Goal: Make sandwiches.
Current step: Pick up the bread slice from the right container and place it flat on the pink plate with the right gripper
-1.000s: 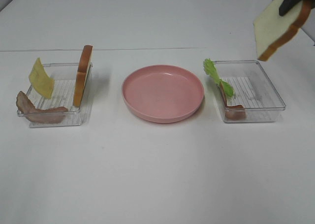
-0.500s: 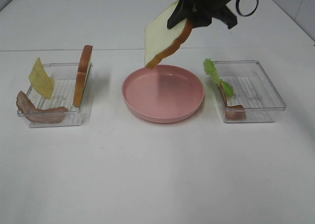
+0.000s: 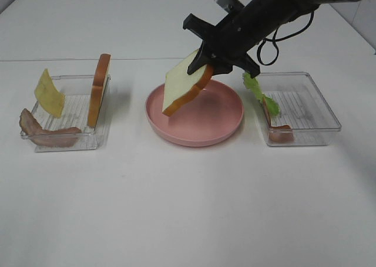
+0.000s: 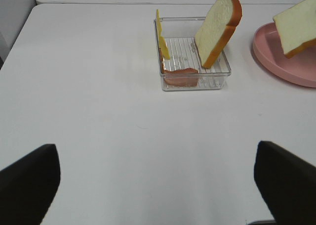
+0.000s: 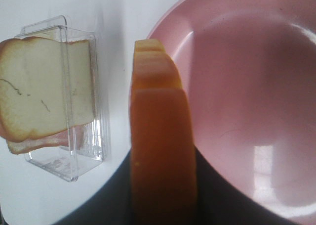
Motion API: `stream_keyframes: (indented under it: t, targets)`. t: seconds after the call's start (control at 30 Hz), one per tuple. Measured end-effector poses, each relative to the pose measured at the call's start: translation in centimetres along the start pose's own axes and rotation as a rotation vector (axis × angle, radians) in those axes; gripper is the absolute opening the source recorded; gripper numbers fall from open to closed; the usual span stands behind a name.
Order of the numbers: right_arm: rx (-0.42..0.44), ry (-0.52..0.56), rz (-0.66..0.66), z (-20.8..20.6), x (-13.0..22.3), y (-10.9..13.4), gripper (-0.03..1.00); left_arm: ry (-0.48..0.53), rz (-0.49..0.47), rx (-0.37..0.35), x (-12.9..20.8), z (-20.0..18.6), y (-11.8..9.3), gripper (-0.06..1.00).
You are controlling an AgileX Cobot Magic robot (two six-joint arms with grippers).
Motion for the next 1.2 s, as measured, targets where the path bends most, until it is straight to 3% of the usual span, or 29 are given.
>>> stream_keyframes:
  t: [0.2, 0.73, 0.83, 0.9, 1.0, 1.07, 1.2]
  targets:
    - [0.004, -0.007, 0.028, 1.9, -0.6, -1.1, 0.23, 0.000, 0.000, 0.000, 0.0, 0.0, 0.0, 0.99]
    - [0.023, 0.028, -0.001, 3.4, -0.7, -1.1, 0.23, 0.000, 0.000, 0.000, 0.0, 0.0, 0.0, 0.99]
    - [0.026, 0.032, -0.003, 3.4, -0.6, -1.2, 0.27, 0.000, 0.001, -0.001, 0.0, 0.0, 0.0, 0.99]
    - [0.036, 0.046, -0.009, 3.4, -0.4, -1.3, 0.41, 0.000, 0.001, -0.001, 0.0, 0.0, 0.0, 0.99]
    - [0.036, 0.047, -0.009, 3.4, -0.4, -1.3, 0.45, 0.000, 0.001, -0.001, 0.0, 0.0, 0.0, 0.99]
    - [0.051, 0.051, -0.020, 3.3, -0.4, -1.5, 0.63, 0.000, 0.001, -0.001, 0.0, 0.0, 0.0, 0.99]
    - [0.065, 0.055, -0.043, 3.1, -0.4, -1.5, 0.71, 0.000, 0.001, -0.002, 0.0, 0.0, 0.0, 0.99]
Point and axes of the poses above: a point on each arm's last joint axis where the gripper is mounted, z pointing out along that axis toward the gripper, y along the wrist's bending axis when the last joint is at zero, x = y × z, the point moved 6 cm from there along z, pointing out along that axis toward the gripper, and after that the axes turned 14 degrees about z, right-handed, at the moved point
